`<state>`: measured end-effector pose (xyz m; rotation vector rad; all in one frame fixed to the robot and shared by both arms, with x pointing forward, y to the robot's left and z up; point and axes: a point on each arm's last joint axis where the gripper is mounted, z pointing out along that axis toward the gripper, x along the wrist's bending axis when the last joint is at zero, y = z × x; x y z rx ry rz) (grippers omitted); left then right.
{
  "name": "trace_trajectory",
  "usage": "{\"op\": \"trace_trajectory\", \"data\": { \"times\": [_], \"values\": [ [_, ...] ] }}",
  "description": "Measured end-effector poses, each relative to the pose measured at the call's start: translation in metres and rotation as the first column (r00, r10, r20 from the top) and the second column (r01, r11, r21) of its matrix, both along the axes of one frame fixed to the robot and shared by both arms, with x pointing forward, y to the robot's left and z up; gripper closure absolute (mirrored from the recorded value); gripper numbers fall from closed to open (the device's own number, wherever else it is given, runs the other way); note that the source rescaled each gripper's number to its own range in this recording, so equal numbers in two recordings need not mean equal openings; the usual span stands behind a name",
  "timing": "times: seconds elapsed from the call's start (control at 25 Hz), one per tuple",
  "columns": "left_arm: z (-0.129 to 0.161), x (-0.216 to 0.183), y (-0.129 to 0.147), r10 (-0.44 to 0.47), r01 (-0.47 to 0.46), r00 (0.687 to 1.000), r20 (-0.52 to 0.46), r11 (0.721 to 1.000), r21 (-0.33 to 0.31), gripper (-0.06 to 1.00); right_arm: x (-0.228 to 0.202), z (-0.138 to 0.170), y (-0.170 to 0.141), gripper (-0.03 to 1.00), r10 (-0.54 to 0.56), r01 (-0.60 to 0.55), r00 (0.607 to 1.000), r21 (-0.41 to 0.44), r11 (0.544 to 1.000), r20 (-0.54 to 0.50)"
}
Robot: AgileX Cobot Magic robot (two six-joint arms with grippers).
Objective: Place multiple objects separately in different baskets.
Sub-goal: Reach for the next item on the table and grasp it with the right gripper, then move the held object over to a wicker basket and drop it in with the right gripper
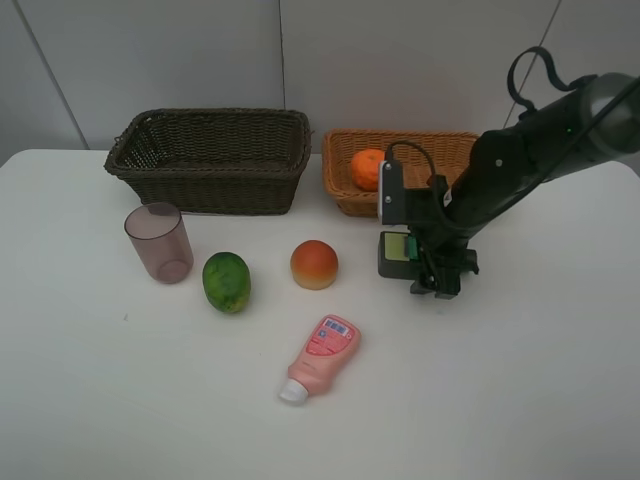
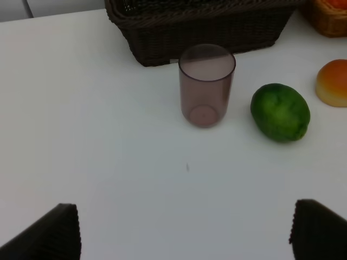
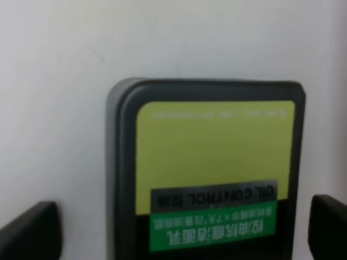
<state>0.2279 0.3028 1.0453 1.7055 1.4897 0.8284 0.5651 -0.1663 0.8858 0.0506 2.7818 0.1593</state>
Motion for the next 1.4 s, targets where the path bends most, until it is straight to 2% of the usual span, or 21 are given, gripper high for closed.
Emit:
{"op": "trace_trajectory", "data": {
  "times": [0.28, 0.36, 0.44, 0.48, 0.56, 1.4],
  "values": [
    [0.0, 0.0, 0.0, 0.0, 0.0, 1.0, 0.0, 1.0, 0.0, -0.06, 0.0, -0.001, 0.0, -0.01, 0.0, 0.0, 1.0, -0.001, 1.0, -0.002],
    [0.0, 0.0, 0.0, 0.0, 0.0, 1.0, 0.0, 1.0, 0.0, -0.06, 0.0, -0.001, 0.0, 0.02, 0.0, 0.0, 1.0, -0.001, 1.0, -0.002],
    [0.0, 0.0, 0.0, 0.0, 0.0, 1.0, 0.0, 1.0, 0.0, -0.06, 0.0, -0.002, 0.0, 0.17, -0.001, 0.001, 1.0, -0.001, 1.0, -0.004],
    [0.0, 0.0, 0.0, 0.0, 0.0, 1.0, 0.0, 1.0, 0.0, -0.06, 0.0003, -0.0026, 0.0002, 0.31, 0.0, 0.0, 1.0, 0.0, 1.0, -0.003],
    [0.0, 0.0, 0.0, 0.0, 0.0, 1.0, 0.0, 1.0, 0.0, -0.06, 0.0012, -0.0035, 0.0007, 0.7, 0.001, -0.001, 1.0, 0.004, 1.0, 0.005],
    [0.0, 0.0, 0.0, 0.0, 0.0, 1.0, 0.0, 1.0, 0.0, -0.06, 0.0013, -0.0028, 0.0008, 0.68, 0.001, -0.001, 1.0, 0.005, 1.0, 0.008]
  ]
}}
